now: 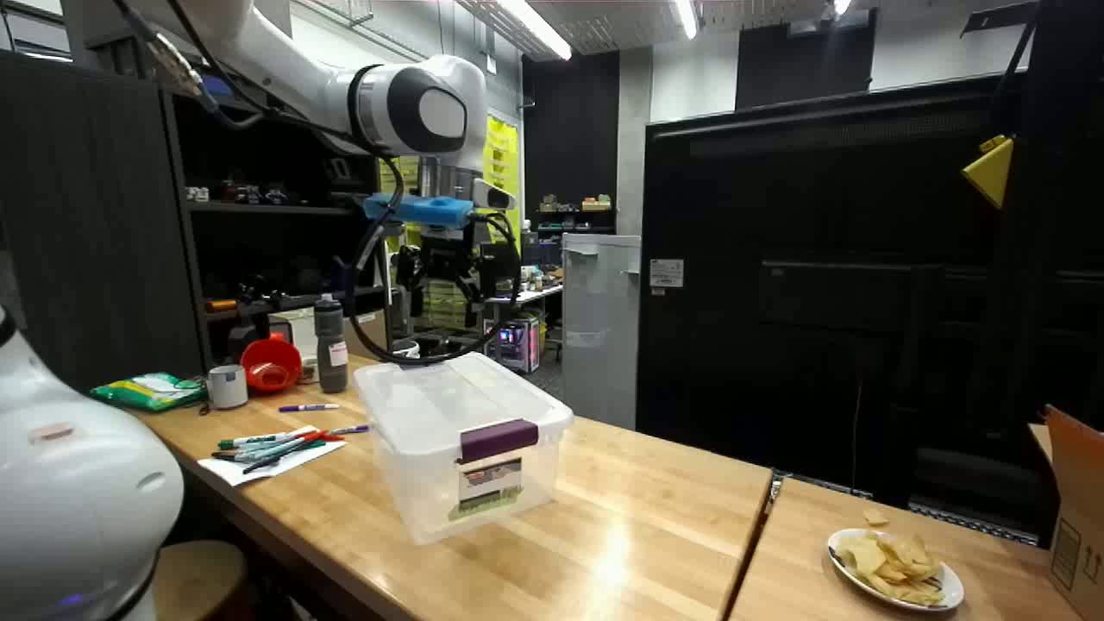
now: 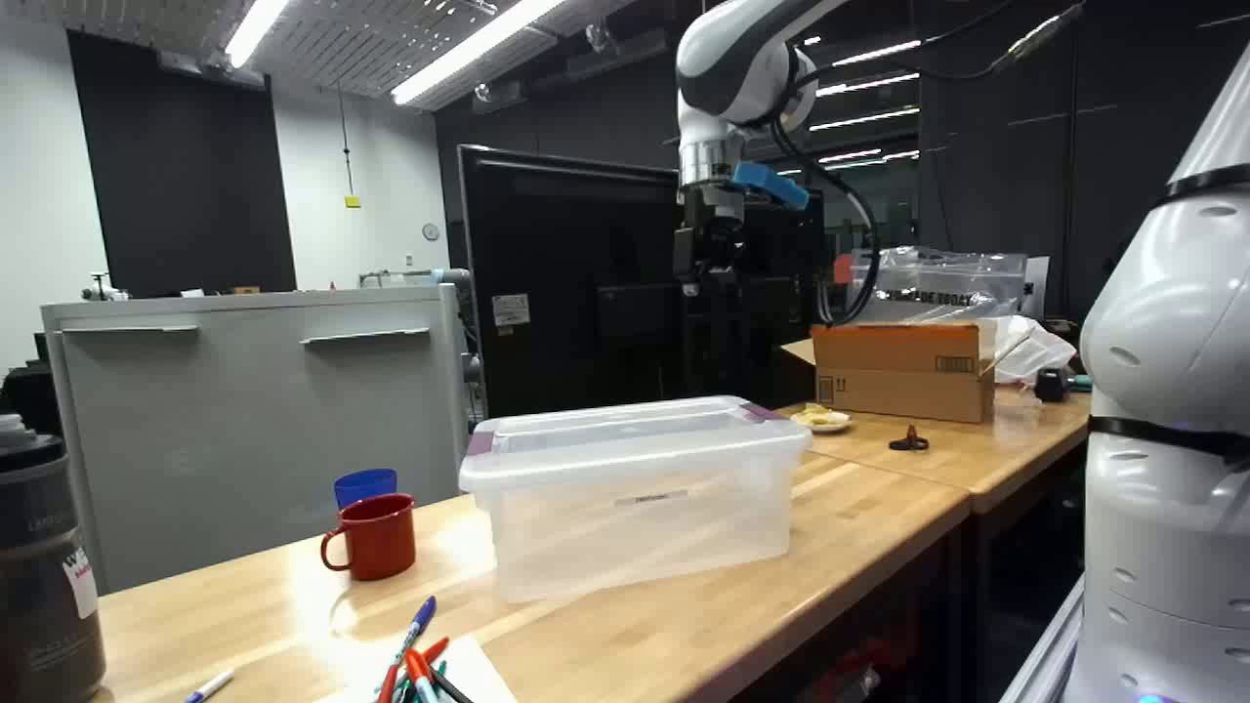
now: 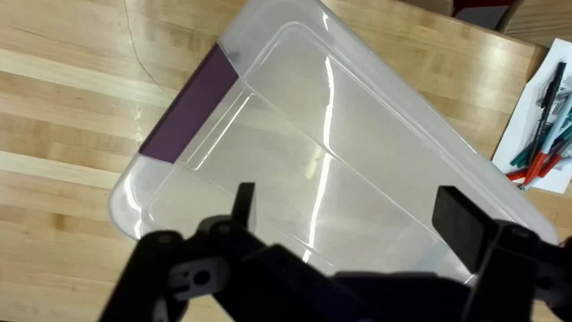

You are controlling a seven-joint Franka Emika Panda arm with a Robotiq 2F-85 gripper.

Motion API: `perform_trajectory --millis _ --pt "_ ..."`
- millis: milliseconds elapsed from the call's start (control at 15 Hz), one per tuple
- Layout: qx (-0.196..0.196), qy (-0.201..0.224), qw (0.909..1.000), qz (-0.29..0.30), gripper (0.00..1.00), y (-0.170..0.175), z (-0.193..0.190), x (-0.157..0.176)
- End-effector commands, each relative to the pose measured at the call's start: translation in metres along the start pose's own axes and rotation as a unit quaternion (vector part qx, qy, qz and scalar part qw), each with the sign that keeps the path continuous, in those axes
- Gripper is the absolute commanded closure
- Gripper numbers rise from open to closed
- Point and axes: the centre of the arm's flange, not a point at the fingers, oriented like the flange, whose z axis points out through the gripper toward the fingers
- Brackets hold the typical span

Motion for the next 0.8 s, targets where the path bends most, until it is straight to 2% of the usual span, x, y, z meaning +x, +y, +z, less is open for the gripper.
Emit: perform_trajectory --millis 0,267,600,733 --pt "0.000 0.000 1.0000 0.000 0.00 0.000 0.000 0.000" --pt "0.001 0.009 0.9998 -0.017 0.00 -0.013 0.031 -0.010" --pt "-0.009 0.033 0.9977 -0.059 0.00 -0.031 0.107 -0.027" --pt "-0.012 0.023 0.9959 -0.087 0.00 -0.039 0.140 -0.041"
